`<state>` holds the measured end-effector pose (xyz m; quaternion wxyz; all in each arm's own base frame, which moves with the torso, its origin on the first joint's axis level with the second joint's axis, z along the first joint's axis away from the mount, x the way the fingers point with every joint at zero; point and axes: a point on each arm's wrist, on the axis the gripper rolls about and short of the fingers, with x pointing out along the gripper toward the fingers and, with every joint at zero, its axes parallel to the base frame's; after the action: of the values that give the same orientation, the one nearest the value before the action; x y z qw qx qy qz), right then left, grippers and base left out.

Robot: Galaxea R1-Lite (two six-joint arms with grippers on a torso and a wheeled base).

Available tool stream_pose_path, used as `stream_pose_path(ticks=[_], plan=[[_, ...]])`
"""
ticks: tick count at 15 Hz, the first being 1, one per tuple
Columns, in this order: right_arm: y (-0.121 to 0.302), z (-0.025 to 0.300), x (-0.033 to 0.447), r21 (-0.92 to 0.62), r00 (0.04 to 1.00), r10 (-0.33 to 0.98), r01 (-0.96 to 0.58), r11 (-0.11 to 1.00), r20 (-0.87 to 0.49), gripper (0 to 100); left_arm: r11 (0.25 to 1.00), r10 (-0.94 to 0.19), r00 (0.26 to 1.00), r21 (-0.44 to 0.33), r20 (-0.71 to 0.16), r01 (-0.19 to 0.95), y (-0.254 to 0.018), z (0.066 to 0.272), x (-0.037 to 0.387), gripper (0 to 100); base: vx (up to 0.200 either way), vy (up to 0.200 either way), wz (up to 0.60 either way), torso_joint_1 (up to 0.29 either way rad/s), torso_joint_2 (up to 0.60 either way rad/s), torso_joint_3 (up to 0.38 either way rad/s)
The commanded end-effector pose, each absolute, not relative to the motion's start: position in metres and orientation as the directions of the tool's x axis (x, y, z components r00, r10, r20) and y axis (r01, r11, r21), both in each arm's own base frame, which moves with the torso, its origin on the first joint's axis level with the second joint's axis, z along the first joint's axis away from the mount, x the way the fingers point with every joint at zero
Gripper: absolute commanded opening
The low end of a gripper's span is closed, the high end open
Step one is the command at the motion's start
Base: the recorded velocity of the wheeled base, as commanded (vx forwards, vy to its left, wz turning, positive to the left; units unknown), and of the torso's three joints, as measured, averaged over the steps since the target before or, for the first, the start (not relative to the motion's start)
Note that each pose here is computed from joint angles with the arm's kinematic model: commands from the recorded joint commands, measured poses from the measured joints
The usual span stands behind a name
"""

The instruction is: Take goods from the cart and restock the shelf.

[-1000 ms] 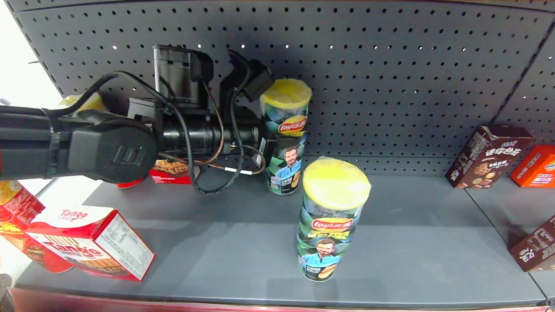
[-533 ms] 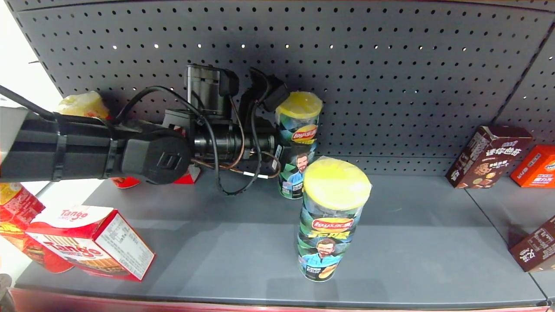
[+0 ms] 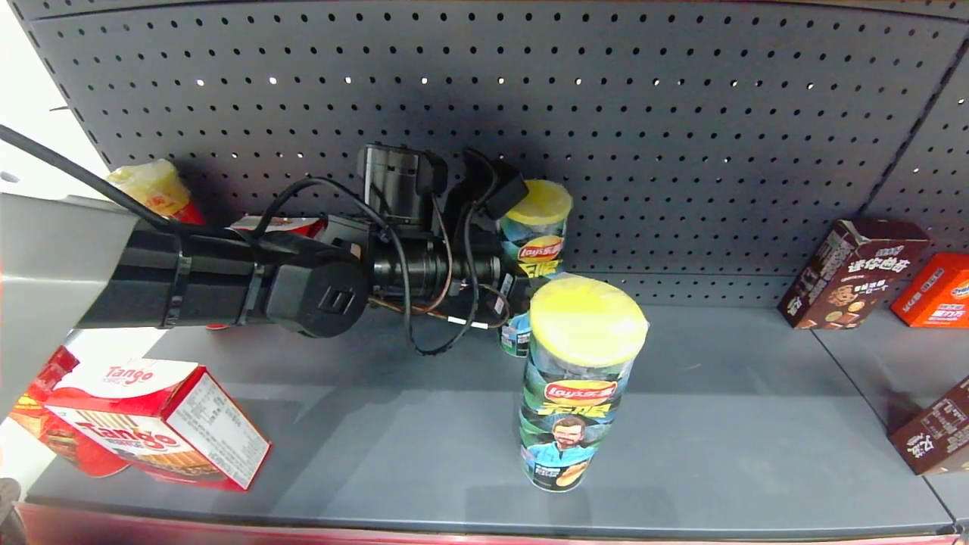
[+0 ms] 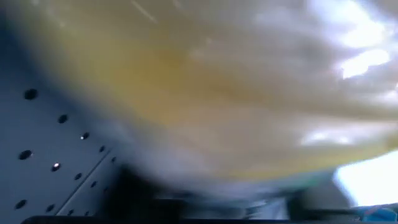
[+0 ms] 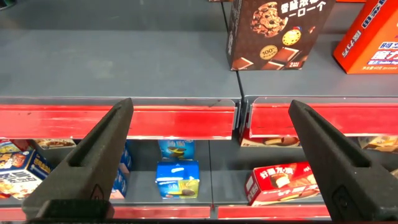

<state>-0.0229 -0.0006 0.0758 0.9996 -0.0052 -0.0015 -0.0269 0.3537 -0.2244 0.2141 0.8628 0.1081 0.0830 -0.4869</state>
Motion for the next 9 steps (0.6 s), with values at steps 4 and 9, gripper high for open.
stream_pose_path(ticks=[4, 9], plan=[[-0.001, 0.076, -0.023, -0.011, 0.999, -0.054, 0.054, 0.999, 0.003, 100, 0.514, -0.817, 0.525, 0.114, -0.239, 0.85, -0.213, 0.226, 0.341, 100, 0.0, 0.0, 0.0, 0.0, 0.0, 0.0], [-0.001, 0.076, -0.023, -0.011, 0.999, -0.054, 0.054, 0.999, 0.003, 100, 0.532, -0.804, 0.546, 0.127, -0.236, 0.837, -0.194, 0.232, 0.313, 100, 0.0, 0.0, 0.0, 0.0, 0.0, 0.0]])
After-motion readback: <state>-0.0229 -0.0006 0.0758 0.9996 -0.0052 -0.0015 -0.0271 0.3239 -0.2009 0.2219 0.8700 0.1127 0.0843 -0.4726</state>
